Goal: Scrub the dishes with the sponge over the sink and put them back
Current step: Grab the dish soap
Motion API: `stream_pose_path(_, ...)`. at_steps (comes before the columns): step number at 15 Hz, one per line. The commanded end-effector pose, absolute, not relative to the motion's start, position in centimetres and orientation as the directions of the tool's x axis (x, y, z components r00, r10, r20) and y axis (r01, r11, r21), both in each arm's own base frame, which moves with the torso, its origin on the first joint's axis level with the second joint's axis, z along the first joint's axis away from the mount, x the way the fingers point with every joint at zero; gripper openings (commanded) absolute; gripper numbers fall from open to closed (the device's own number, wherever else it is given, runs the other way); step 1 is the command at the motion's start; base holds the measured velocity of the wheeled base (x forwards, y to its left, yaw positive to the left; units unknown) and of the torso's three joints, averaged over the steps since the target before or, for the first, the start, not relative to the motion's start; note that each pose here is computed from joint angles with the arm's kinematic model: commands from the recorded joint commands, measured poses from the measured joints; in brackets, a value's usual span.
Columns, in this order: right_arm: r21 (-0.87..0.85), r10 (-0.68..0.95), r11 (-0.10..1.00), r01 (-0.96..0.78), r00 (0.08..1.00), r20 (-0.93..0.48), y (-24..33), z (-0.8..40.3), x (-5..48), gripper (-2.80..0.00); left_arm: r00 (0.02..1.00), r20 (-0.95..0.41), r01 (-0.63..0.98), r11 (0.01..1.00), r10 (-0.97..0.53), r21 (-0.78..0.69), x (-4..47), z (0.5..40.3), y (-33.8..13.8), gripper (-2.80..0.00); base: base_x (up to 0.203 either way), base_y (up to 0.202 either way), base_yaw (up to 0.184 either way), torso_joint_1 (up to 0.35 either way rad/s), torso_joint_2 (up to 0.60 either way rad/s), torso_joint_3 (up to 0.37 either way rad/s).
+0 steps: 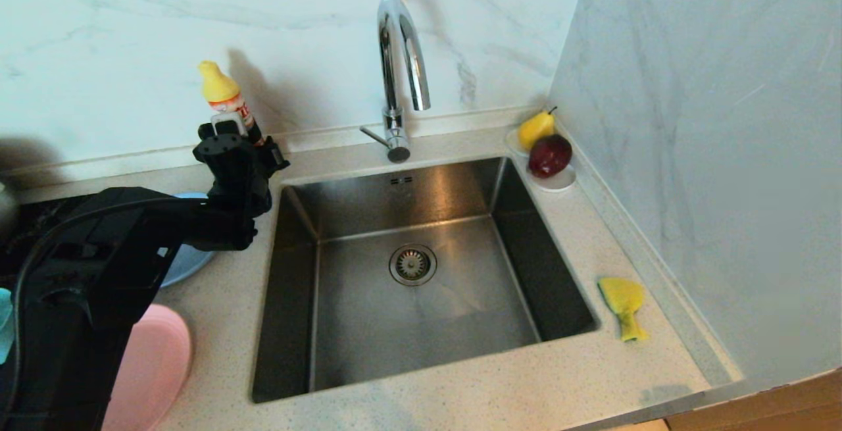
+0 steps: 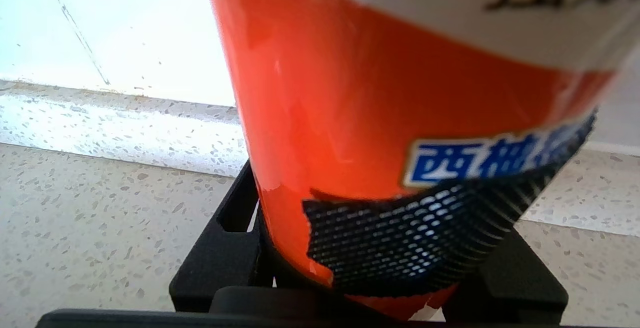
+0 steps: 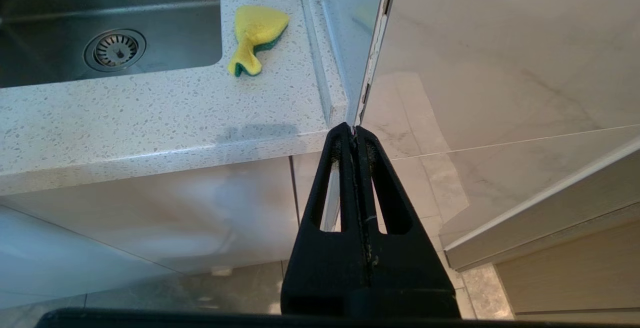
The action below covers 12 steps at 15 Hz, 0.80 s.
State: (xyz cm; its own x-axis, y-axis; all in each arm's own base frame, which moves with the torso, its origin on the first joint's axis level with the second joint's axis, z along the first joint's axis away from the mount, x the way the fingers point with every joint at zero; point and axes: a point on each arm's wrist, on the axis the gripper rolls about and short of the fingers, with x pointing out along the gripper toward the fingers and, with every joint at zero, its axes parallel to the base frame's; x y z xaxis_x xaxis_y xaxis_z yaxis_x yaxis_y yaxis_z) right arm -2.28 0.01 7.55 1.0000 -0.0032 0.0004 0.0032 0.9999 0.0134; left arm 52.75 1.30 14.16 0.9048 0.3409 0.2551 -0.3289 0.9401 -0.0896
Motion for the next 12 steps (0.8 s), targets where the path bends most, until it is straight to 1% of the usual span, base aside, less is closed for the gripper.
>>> stream_pose_path(1,0.014,-0.003,1.0,0.003,1.0,0.0,0.0,7.5,-2.3,-2.8,0.897,0.271,-0.334,0.937,0.348,-0.099,52.5,14.9,1.3,-2.8,0.0,0.0,0.0,0.0,0.0,0.0)
stream_pose_path(5,0.014,-0.003,1.0,0.003,1.0,0.0,0.0,7.5,-2.3,-2.8,0.877,0.288,-0.366,0.923,0.384,-0.118,50.7,17.8,1.4,-2.8,0.0,0.0,0.0,0.0,0.0,0.0)
stream_pose_path(10,0.014,-0.003,1.0,0.003,1.0,0.0,0.0,7.5,-2.3,-2.8,0.881,0.278,-0.361,0.924,0.383,-0.127,46.2,21.5,1.3,-2.8,0.0,0.0,0.0,0.0,0.0,0.0)
stream_pose_path(12,0.014,-0.003,1.0,0.003,1.0,0.0,0.0,7.5,-2.3,-2.8,0.878,0.288,-0.357,0.924,0.382,-0.137,43.7,23.6,1.3,-2.8,0.0,0.0,0.0,0.0,0.0,0.0)
